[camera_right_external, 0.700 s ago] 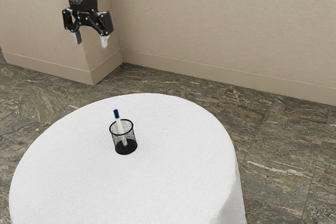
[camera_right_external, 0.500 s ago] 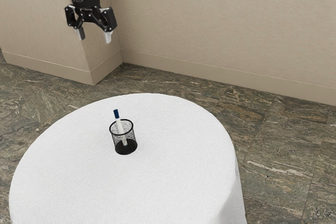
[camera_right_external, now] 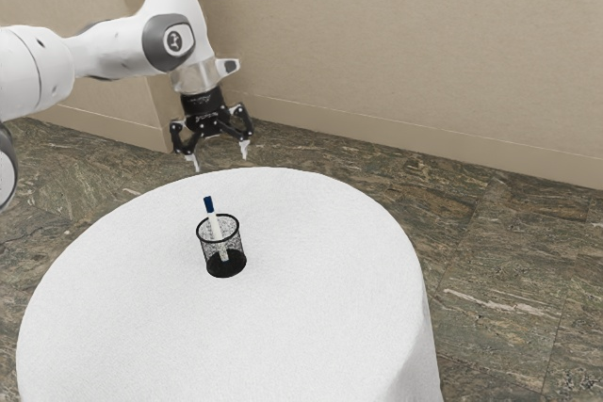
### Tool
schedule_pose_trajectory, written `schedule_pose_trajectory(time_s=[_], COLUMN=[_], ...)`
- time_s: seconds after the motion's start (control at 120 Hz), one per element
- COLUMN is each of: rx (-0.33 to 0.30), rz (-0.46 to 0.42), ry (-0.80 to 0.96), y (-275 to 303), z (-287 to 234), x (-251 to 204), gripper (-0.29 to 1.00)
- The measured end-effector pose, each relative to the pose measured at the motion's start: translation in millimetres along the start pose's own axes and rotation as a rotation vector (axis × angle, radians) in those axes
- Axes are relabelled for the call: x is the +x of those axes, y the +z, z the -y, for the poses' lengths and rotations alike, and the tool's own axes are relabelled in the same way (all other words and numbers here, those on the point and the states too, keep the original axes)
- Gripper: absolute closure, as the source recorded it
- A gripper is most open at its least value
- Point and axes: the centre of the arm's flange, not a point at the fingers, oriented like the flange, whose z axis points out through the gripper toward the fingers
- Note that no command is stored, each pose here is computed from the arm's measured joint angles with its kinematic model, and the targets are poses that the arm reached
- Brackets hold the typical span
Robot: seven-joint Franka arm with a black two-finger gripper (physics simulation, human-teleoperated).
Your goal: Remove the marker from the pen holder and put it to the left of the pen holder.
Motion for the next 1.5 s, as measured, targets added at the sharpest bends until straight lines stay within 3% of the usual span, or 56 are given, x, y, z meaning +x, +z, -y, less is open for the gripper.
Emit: schedule_pose_trajectory(time_s=[0.225, 0.533, 0.967, 1.183, 1.342, 1.5], rx=[-0.01, -0.002, 0.001, 0.0, 0.004, 0.007], rz=[0.061, 0.035, -0.035, -0.04, -0.04, -0.037], ry=[-0.282, -0.399, -0.439, -0.446, -0.438, -0.442], y=[55.6, 99.2, 100.1, 98.8, 100.0, 101.8], z=[44.8, 44.1, 47.1, 47.3, 40.9, 42.2], x=[20.4, 17.1, 23.1, 20.7, 13.8, 10.3], gripper=[0.0, 0.03, 0.41, 0.51, 0.46, 0.31])
